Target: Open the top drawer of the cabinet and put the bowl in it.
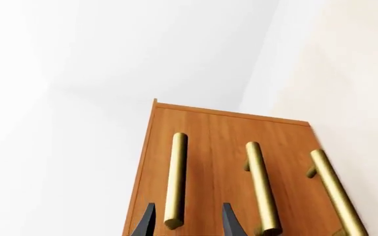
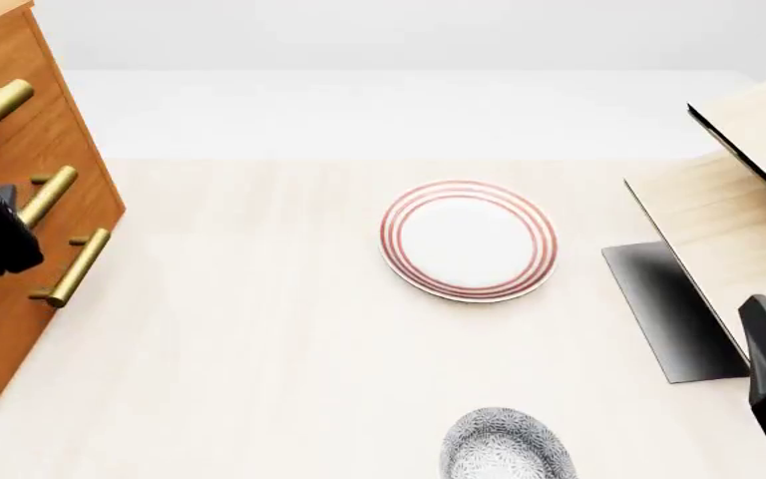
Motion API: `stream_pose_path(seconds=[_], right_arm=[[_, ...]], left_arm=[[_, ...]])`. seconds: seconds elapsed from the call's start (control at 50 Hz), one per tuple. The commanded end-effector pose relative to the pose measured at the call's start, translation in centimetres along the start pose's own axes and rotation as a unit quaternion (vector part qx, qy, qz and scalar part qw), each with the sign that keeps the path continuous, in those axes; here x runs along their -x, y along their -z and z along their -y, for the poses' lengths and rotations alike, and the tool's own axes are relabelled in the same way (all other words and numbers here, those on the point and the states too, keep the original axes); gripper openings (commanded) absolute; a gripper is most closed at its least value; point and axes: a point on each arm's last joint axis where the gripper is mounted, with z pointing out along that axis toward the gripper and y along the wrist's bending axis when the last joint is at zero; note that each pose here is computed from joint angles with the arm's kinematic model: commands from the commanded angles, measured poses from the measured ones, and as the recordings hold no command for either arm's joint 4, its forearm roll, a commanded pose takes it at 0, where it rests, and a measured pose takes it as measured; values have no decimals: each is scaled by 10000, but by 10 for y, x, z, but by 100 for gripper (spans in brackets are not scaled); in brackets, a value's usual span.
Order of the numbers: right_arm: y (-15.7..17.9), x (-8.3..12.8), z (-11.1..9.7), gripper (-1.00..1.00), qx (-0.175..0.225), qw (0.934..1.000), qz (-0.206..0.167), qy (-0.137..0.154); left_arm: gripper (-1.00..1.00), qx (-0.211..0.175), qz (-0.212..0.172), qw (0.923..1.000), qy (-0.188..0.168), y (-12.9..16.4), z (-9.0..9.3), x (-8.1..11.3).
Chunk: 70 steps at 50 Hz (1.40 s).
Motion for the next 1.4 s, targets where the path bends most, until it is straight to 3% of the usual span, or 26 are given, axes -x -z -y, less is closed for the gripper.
stream_pose_path(seconds=[0.02,0.7,0.72,1.4], right_arm=[[0,0,0,100,-1,10000,0,-5],[0,0,0,100,-1,10000,0,-3],[0,0,0,100,-1,10000,1,-1],[0,0,0,100,0,10000,0,-1]], left_arm=[[100,6,-117,9999,16,-5,1,-5],[100,89,-290,9995,22,-20,-5,-14],[-100,116,-280,9995,39,-19,-6,-13],[-100,70,27,9999,-128,4,5,0]])
